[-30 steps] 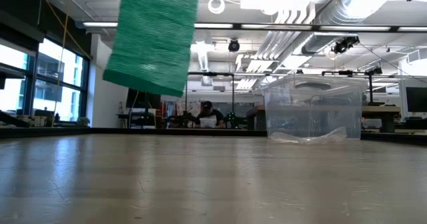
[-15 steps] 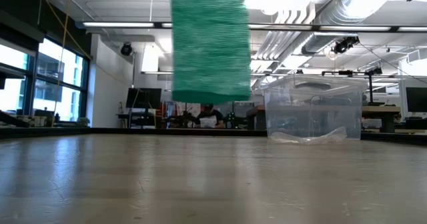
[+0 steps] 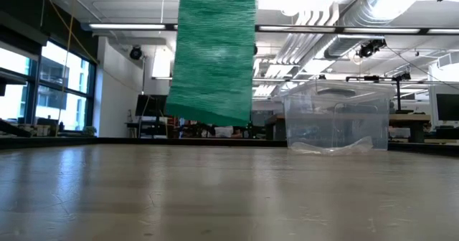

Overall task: Roll bandage
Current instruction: Roll the green bandage

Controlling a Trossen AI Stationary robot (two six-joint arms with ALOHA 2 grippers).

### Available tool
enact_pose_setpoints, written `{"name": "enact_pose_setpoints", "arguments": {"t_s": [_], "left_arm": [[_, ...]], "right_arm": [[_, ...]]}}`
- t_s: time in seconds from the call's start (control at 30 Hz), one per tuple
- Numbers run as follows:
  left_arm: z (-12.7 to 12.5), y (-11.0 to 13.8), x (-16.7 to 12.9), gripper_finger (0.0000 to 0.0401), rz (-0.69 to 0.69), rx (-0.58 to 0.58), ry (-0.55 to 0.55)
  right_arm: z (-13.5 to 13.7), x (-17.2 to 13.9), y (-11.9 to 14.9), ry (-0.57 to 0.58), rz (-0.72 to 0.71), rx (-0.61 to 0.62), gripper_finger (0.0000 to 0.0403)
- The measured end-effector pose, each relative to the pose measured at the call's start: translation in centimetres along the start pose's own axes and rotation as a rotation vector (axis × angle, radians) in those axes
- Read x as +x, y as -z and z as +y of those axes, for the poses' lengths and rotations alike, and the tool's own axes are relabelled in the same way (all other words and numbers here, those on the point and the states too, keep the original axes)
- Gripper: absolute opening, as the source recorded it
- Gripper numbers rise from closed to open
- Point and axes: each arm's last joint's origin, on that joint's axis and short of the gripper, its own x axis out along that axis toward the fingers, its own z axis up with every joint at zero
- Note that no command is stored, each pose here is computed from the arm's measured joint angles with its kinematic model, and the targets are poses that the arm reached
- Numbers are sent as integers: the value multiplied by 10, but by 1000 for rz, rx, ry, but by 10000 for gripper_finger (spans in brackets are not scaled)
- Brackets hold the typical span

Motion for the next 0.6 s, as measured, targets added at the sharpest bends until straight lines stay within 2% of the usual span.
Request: {"name": "enact_pose_setpoints", "arguments": {"t_s": [0.1, 0.17, 0.23, 0.3, 0.43, 0.53, 0.6], "left_arm": [[1, 1, 0, 42, 13, 106, -8], [-1, 2, -1, 16, 20, 203, 3], [-4, 5, -2, 17, 34, 340, 12], [-7, 9, -2, 23, 55, 523, 41], [-13, 18, -5, 19, 81, 828, 51], [-20, 23, -8, 17, 75, 1017, 51], [-24, 25, -9, 21, 67, 1123, 60]], "right_arm": [[-1, 3, 4, -40, 13, 125, 25], [-2, 4, 6, -64, 23, 220, 45], [-2, 4, 8, -95, 35, 307, 74], [-2, 5, 9, -123, 46, 398, 105], [-8, 10, 10, -133, 41, 593, 156], [-15, 15, 8, -178, -2, 722, 173], [-19, 17, 6, -217, -31, 768, 168]]}}
